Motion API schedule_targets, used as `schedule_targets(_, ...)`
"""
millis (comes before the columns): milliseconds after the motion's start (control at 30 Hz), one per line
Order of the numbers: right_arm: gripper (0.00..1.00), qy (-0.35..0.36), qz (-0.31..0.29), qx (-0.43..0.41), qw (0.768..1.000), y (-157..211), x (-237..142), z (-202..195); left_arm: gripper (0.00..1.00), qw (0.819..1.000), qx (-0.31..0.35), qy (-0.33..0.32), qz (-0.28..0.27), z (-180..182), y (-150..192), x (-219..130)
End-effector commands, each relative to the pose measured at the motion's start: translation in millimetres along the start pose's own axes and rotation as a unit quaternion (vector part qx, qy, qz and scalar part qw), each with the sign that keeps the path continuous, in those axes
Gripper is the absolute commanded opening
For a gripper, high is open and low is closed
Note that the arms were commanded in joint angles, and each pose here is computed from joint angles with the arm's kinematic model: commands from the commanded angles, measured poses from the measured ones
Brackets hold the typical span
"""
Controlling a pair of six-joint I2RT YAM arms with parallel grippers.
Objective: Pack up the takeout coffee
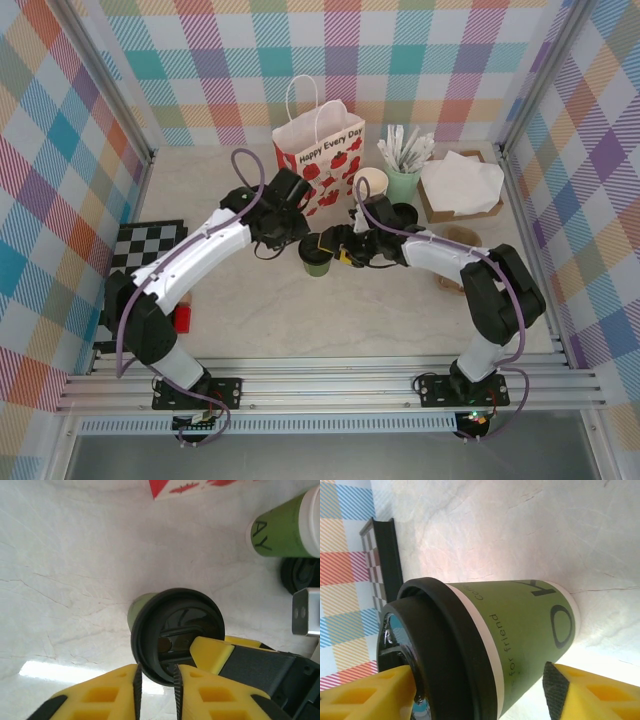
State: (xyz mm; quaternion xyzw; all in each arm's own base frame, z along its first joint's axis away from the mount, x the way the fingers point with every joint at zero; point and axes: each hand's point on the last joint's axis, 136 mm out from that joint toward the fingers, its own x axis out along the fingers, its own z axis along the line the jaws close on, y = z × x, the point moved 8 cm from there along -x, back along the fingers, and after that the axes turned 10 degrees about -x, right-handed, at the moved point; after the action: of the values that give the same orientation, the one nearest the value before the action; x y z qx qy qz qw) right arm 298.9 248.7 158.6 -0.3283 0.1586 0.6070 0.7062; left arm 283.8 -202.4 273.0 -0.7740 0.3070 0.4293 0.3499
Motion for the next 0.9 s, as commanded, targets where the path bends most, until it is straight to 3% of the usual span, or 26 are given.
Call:
schedule_targets(0,0.82,0.04,0.017,-0.069,0.997,-2.0,-18.5,13.3,0.53,0.999,0.002,-0.003,-0.037,18.3,-9.4,-12.3)
schedule_targets(33,0.95,0.046,0.021,-0.098,0.994,-5.5,-23.1,19.6,0.66,0.999,-0.001,-0.003,-0.043,23.3,-10.8,-14.7)
schedule_targets(67,1.0,0.051,0.023,-0.126,0.99,-8.5,-27.0,25.1,0.79,0.999,-0.006,-0.002,-0.047,28.8,-12.1,-15.7)
schedule_targets(167,1.0,0.069,0.03,-0.199,0.977,-14.7,-36.8,34.4,0.97,0.998,-0.034,-0.005,-0.043,47.0,-16.8,-13.5)
schedule_targets(433,1.0,0.089,0.088,-0.292,0.948,-22.3,-37.5,50.9,1.0,0.995,-0.083,-0.048,-0.02,86.3,-17.1,9.8)
schedule_targets(567,1.0,0.116,0.1,-0.292,0.944,-24.2,-28.2,54.6,1.0,0.991,-0.092,-0.092,0.016,96.6,-6.8,37.1)
schedule_targets(767,1.0,0.174,0.116,-0.268,0.941,-24.5,-13.6,56.2,1.0,0.991,-0.096,-0.062,0.064,92.2,4.4,68.6)
schedule_targets(867,1.0,0.153,0.126,-0.265,0.944,-20.4,-7.0,59.3,1.0,0.991,-0.094,-0.071,0.064,93.3,4.6,74.8)
